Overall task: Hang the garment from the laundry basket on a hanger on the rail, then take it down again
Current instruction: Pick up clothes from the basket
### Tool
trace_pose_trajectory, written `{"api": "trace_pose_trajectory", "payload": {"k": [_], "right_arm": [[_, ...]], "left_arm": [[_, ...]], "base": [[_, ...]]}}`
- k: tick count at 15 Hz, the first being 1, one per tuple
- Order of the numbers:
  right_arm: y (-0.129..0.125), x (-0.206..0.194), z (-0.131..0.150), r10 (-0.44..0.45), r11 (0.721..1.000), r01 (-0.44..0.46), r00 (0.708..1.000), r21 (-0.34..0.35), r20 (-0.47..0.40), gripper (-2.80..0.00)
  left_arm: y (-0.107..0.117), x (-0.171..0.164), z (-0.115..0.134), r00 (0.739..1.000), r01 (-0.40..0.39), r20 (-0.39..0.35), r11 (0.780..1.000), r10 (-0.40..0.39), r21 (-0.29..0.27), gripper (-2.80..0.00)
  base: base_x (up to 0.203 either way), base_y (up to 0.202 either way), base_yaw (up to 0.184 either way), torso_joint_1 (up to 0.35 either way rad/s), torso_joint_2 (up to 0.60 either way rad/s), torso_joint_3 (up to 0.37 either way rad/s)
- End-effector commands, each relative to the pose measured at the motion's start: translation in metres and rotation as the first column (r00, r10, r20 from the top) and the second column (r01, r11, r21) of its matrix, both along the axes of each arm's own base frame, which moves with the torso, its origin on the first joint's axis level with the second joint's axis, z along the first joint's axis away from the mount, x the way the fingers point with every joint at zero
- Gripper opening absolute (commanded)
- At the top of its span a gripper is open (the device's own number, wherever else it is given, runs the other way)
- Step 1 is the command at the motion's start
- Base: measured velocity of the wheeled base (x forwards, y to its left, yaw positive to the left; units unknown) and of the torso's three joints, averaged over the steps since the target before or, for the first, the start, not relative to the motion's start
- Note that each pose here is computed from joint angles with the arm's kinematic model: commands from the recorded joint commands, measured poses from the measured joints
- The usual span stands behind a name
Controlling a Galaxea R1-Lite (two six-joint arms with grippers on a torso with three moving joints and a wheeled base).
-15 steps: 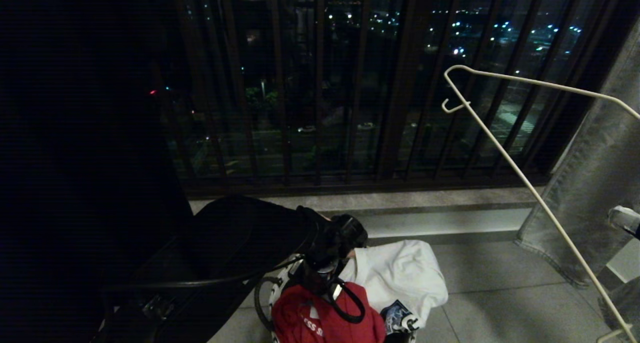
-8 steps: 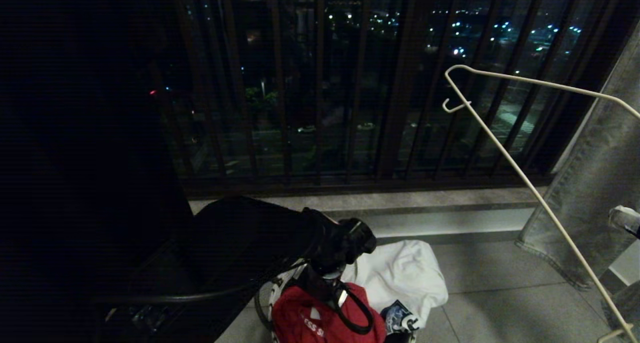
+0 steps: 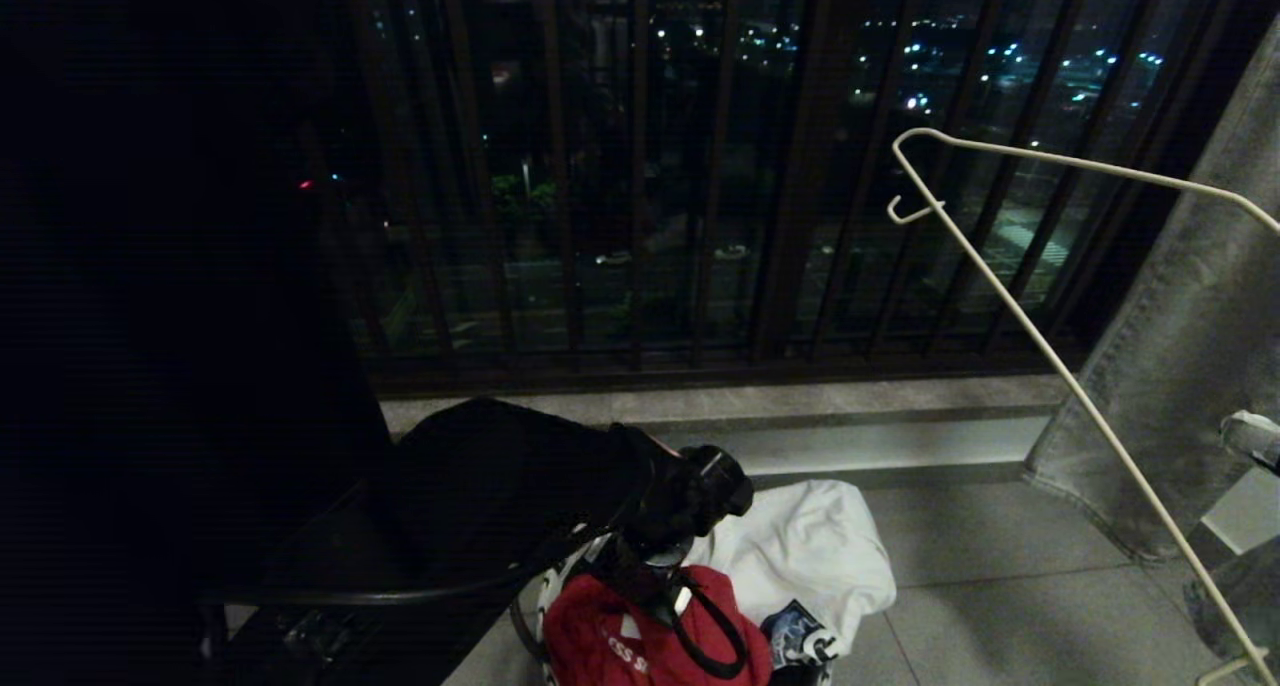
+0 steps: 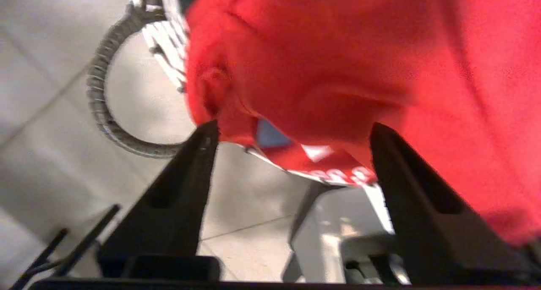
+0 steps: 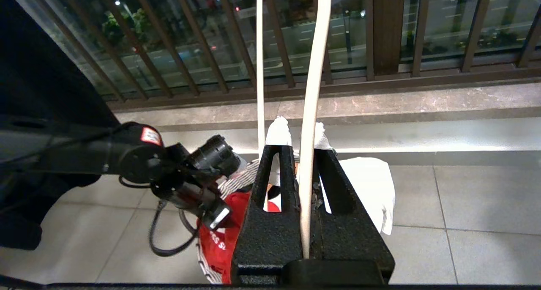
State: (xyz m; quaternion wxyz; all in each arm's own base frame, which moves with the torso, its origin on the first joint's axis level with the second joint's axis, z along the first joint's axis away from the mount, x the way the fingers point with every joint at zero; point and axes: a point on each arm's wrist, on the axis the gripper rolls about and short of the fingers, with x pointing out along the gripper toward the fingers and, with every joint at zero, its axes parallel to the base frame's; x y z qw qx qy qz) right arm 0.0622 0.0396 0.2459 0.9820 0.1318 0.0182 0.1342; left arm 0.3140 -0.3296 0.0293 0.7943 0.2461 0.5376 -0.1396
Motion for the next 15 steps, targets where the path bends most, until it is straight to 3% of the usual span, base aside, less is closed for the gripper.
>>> {"api": "trace_pose_trajectory", "payload": {"k": [1,6,7,15], "right_arm": [[0.000,0.000,0.000,-0.002,1.000,0.002,1.000,0.001,-0.001,-2.80],[0.000,0.000,-0.001,-0.002,1.000,0.002,1.000,-0.002,-0.004,-2.80],[0.000,0.001,-0.001,-0.002,1.000,0.002,1.000,-0.002,-0.005,-2.80],[0.001,0.001,-0.002,-0.002,1.000,0.002,1.000,-0.003,-0.006,-2.80]], "left_arm": [[-0.001,0.003,-0.015,1.000,-0.003,-0.011,1.000,0.004,0.028,0.00],[-0.007,0.009,-0.038,1.000,-0.004,-0.003,1.000,0.004,0.027,0.00],[-0.008,0.009,-0.038,1.000,-0.003,-0.003,1.000,0.003,0.024,-2.80],[-0.008,0.009,-0.036,1.000,-0.003,0.000,1.000,0.003,0.021,-2.80]], "base": [[0.000,0.000,0.000,0.000,0.00,0.000],[0.000,0.000,0.000,0.000,0.00,0.000],[0.000,0.000,0.000,0.000,0.00,0.000],[0.000,0.000,0.000,0.000,0.00,0.000]]}}
